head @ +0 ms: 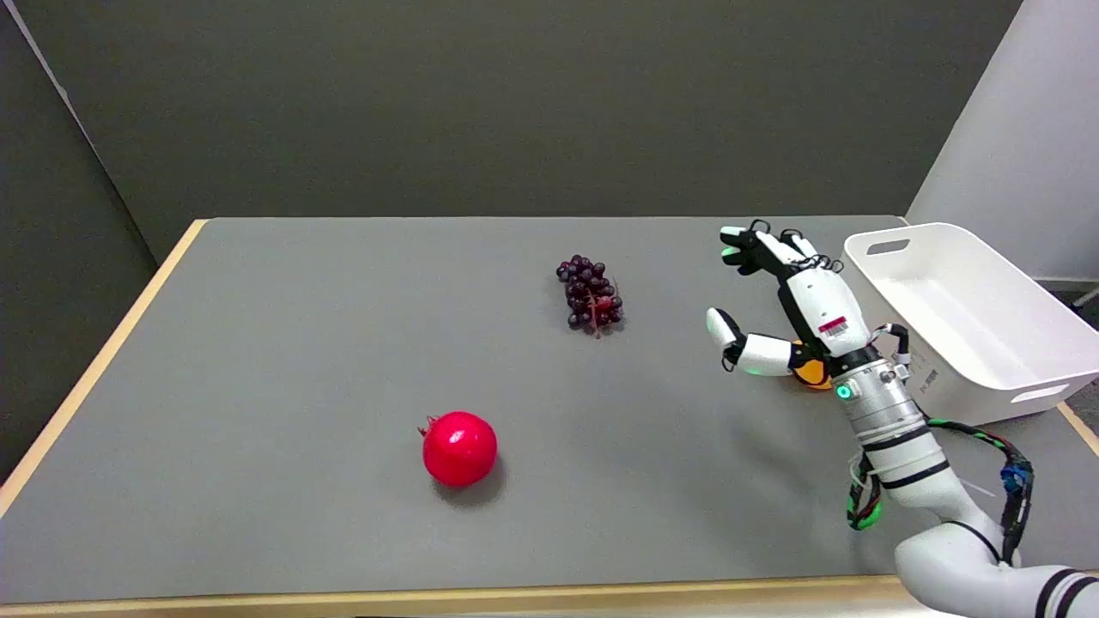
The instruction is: Pick up the yellow duck.
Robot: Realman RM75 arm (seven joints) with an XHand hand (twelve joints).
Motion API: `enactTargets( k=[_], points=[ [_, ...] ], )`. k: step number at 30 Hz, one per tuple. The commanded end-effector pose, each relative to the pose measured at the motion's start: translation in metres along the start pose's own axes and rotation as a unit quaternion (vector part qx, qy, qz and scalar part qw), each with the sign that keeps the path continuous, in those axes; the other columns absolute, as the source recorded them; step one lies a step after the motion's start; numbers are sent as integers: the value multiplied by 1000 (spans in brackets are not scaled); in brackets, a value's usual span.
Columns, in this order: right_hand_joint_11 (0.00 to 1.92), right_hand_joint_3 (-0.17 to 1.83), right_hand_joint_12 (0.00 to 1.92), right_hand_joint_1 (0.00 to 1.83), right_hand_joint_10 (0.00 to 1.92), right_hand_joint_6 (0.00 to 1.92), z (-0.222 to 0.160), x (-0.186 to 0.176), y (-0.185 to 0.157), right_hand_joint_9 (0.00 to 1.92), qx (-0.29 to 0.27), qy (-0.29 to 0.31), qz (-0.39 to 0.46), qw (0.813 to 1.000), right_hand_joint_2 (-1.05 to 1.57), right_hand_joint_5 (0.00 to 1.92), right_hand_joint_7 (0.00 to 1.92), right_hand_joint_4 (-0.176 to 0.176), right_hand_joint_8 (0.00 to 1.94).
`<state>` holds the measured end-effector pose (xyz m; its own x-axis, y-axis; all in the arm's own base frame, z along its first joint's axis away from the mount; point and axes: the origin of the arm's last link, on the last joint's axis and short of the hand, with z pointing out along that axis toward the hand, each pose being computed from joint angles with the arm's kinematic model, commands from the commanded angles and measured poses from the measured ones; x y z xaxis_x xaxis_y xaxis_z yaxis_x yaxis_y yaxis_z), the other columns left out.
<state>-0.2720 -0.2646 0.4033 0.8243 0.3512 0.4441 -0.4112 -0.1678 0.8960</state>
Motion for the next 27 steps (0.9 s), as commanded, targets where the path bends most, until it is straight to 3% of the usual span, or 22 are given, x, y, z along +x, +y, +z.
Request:
enactTargets(
  k=[1, 10, 13, 27],
  points=[
    [129, 847, 1353, 606, 1135, 507, -29, 27, 20, 409, -9, -50, -102, 993, 680, 284, 484, -61, 644],
    [108, 833, 1333, 574, 1120, 509, -50, 72, 21, 389, -24, -27, -142, 989, 673, 283, 468, -66, 634],
    [95, 922, 1284, 500, 1049, 534, -50, 81, 22, 385, -27, -31, -169, 985, 650, 265, 451, -66, 631],
    [84, 928, 1263, 495, 964, 522, -52, 61, 74, 325, -137, -119, -174, 968, 647, 257, 403, -72, 595]
  ],
)
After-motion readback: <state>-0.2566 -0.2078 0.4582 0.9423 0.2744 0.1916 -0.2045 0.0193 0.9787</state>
